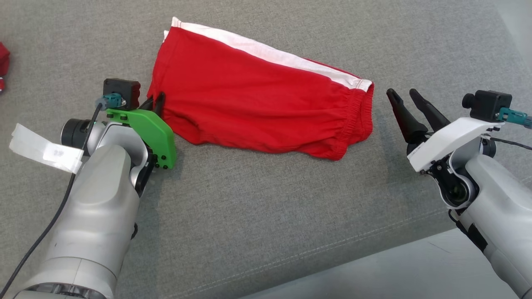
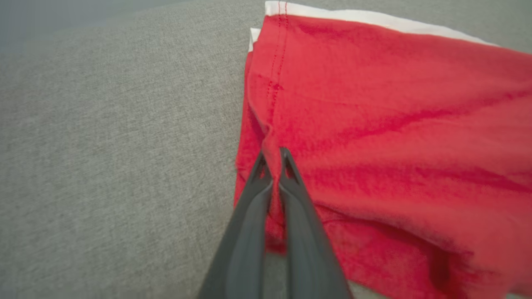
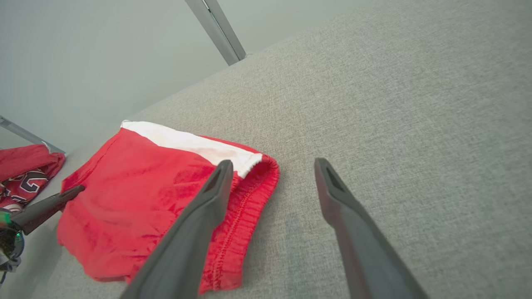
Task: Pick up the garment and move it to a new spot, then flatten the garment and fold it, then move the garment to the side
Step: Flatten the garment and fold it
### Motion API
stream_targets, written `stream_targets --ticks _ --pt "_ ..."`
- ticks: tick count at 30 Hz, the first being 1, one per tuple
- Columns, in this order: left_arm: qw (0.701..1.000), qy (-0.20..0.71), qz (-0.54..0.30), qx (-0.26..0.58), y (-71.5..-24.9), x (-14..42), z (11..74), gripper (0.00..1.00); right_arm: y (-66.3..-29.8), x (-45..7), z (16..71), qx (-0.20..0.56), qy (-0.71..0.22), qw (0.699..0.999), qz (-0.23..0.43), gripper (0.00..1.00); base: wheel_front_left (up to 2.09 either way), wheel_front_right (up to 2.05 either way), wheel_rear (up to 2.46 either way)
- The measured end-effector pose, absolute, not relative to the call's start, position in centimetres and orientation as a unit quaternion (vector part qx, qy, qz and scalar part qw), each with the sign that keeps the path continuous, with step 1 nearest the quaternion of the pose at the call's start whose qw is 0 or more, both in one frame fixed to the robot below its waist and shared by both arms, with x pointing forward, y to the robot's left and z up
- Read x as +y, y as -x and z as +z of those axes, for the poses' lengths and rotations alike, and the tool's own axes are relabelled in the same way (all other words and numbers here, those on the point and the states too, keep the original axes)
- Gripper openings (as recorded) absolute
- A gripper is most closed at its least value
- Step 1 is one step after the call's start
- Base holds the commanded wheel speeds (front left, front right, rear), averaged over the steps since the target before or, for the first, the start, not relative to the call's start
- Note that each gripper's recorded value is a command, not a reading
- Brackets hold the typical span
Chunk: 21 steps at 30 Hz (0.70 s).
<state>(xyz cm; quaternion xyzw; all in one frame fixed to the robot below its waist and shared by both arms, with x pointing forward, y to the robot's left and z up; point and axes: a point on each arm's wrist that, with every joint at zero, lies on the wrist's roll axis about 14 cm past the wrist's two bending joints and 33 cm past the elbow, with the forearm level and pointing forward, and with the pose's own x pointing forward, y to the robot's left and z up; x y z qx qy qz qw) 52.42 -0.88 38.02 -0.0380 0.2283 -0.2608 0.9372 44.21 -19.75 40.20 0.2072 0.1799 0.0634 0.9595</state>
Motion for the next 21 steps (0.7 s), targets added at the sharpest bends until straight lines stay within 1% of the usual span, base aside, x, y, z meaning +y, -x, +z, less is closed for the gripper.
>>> stream_targets --ticks 4,5,6,7,8,9,14,21 --pt "0.937 0.040 -0.258 0.230 -51.9 -0.6 37.8 0.00 -44.0 -19.5 40.2 0.180 -0.207 0.959 0.066 1.00 0.00 0.00 0.00" --pt "0.938 0.040 -0.256 0.231 -51.9 -0.6 37.8 0.22 -44.0 -19.5 40.2 0.181 -0.207 0.959 0.067 1.00 0.00 0.00 0.00" --pt "0.938 0.040 -0.255 0.231 -51.8 -0.5 37.8 0.53 -44.0 -19.5 40.3 0.180 -0.207 0.959 0.067 1.00 0.00 0.00 0.00" --pt "0.938 0.041 -0.255 0.230 -51.8 -0.5 37.8 0.53 -44.0 -19.4 40.3 0.180 -0.207 0.959 0.068 1.00 0.00 0.00 0.00" --pt "0.939 0.042 -0.254 0.229 -51.8 -0.5 37.9 0.96 -44.0 -19.4 40.4 0.179 -0.207 0.959 0.069 1.00 0.00 0.00 0.00" --pt "0.940 0.044 -0.252 0.227 -51.8 -0.5 38.0 1.00 -43.9 -19.4 40.4 0.179 -0.207 0.959 0.069 1.00 0.00 0.00 0.00" --pt "0.942 0.039 -0.236 0.234 -51.5 0.0 37.6 1.00 -43.6 -19.2 40.6 0.178 -0.206 0.959 0.072 1.00 0.00 0.00 0.00" --pt "0.939 0.031 -0.236 0.247 -51.0 -0.2 37.3 1.00 -42.9 -19.8 40.7 0.179 -0.208 0.960 0.064 1.00 0.00 0.00 0.00"
